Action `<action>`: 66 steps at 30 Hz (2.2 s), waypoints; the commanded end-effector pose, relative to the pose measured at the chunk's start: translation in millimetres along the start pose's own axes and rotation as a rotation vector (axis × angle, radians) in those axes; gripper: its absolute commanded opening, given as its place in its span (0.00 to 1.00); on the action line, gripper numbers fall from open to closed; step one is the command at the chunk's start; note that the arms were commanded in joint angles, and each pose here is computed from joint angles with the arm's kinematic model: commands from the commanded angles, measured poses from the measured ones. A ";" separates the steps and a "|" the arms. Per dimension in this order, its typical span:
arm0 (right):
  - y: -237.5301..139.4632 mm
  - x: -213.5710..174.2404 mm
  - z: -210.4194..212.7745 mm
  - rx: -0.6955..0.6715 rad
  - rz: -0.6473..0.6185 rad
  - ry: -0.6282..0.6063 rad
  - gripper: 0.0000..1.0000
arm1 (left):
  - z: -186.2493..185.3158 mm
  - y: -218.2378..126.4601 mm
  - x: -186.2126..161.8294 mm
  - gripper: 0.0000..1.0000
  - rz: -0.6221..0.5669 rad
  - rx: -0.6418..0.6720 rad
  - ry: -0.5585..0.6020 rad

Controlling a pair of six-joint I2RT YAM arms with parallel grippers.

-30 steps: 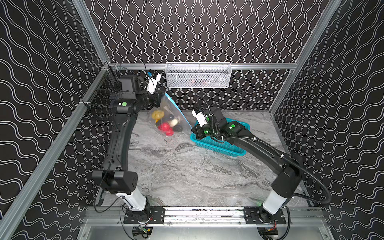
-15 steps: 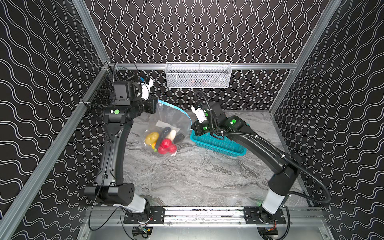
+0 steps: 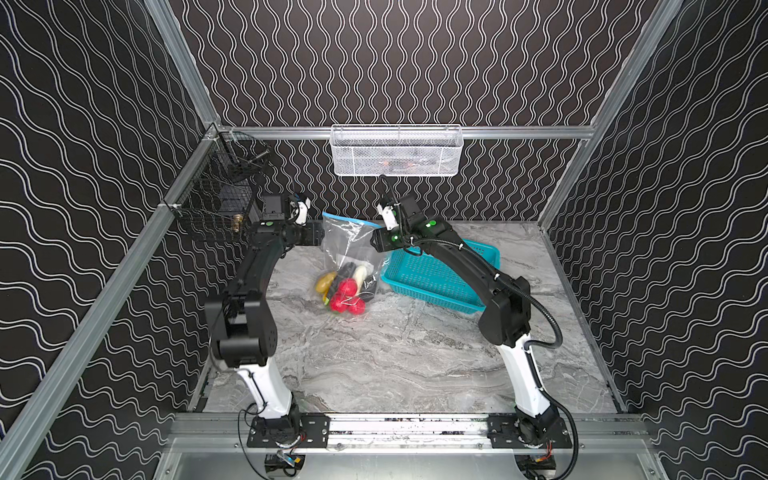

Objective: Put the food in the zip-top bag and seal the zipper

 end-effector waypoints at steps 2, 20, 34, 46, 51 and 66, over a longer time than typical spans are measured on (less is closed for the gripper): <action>-37.4 43.6 0.9 0.069 -0.173 0.012 0.99 | 6.8 -2.8 32.7 0.99 -0.172 -0.029 -0.012; -268.2 -82.8 -127.8 -0.498 -0.614 0.155 0.99 | 4.1 -43.8 -113.8 0.99 -0.182 0.066 0.028; -290.0 -234.8 -250.5 -0.959 -0.993 0.238 0.98 | 7.2 -4.9 -175.9 0.99 -0.413 0.118 0.017; -229.8 -216.5 -279.4 -0.815 -0.866 0.075 0.99 | -19.4 2.3 -190.0 0.99 -0.432 0.177 0.161; -229.7 -219.1 -308.6 -0.777 -0.867 0.153 0.99 | -18.2 5.7 -186.9 0.99 -0.443 0.202 0.154; -219.0 -213.0 -316.8 -0.777 -0.794 0.170 0.99 | -13.3 2.9 -188.5 0.99 -0.447 0.238 0.132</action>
Point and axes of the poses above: each gripper's point midway between its finger pads, its own y axis out along the fingers, its own z axis along the line the jaws close on, x = y × z, the point moved 3 cm from there along -y, back along the fingers, and after that the axes turned 6 degrees about y, right-handed, at the moved point
